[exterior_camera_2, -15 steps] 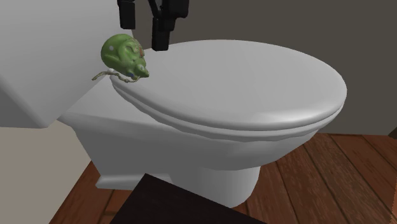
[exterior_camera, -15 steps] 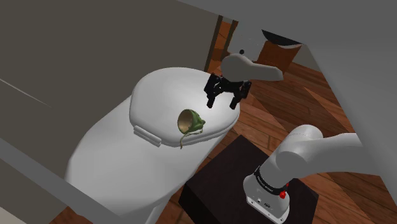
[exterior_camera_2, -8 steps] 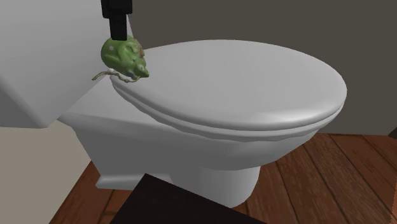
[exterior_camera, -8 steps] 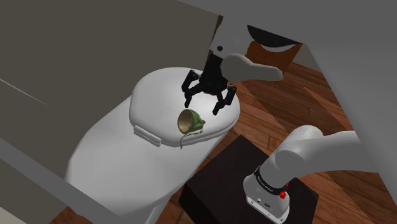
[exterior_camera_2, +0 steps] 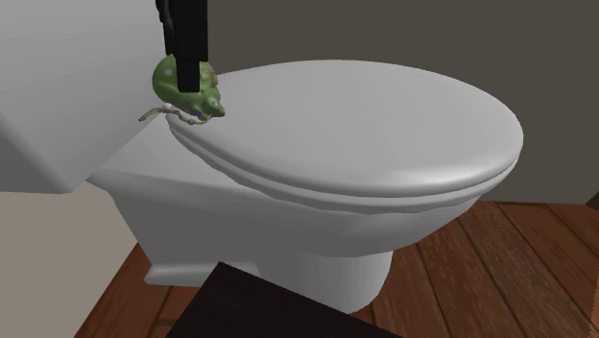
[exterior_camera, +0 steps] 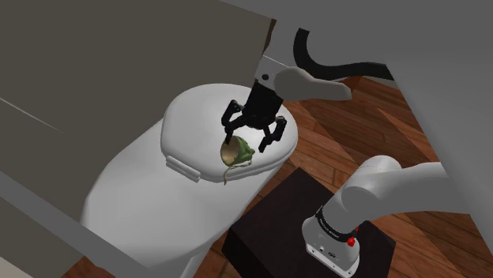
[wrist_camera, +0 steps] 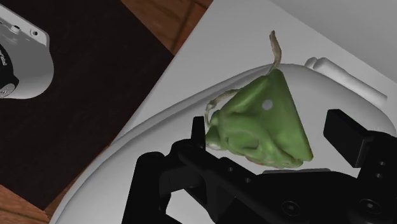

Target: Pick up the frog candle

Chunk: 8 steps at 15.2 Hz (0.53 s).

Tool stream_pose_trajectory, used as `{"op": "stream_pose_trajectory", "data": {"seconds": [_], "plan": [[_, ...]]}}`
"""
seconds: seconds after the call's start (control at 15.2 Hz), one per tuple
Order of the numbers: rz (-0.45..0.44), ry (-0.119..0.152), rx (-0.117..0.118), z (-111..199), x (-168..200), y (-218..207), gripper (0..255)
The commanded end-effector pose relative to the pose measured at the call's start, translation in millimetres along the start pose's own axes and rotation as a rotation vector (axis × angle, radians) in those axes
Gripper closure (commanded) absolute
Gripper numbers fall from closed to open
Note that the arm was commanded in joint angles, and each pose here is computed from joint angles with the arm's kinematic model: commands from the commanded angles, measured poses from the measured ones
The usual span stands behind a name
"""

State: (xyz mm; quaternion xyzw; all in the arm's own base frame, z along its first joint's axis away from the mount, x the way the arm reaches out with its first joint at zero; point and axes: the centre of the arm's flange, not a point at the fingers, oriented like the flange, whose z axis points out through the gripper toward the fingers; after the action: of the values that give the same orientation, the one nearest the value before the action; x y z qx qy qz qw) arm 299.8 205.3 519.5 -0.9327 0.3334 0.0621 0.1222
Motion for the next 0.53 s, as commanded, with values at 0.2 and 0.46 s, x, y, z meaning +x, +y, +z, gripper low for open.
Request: {"op": "stream_pose_trajectory", "data": {"seconds": [0.2,0.46], "plan": [[0.0,0.0,0.0,1.9,0.4,0.1,255],[0.0,0.0,0.0,2.3,-0.2,0.0,255]]}}
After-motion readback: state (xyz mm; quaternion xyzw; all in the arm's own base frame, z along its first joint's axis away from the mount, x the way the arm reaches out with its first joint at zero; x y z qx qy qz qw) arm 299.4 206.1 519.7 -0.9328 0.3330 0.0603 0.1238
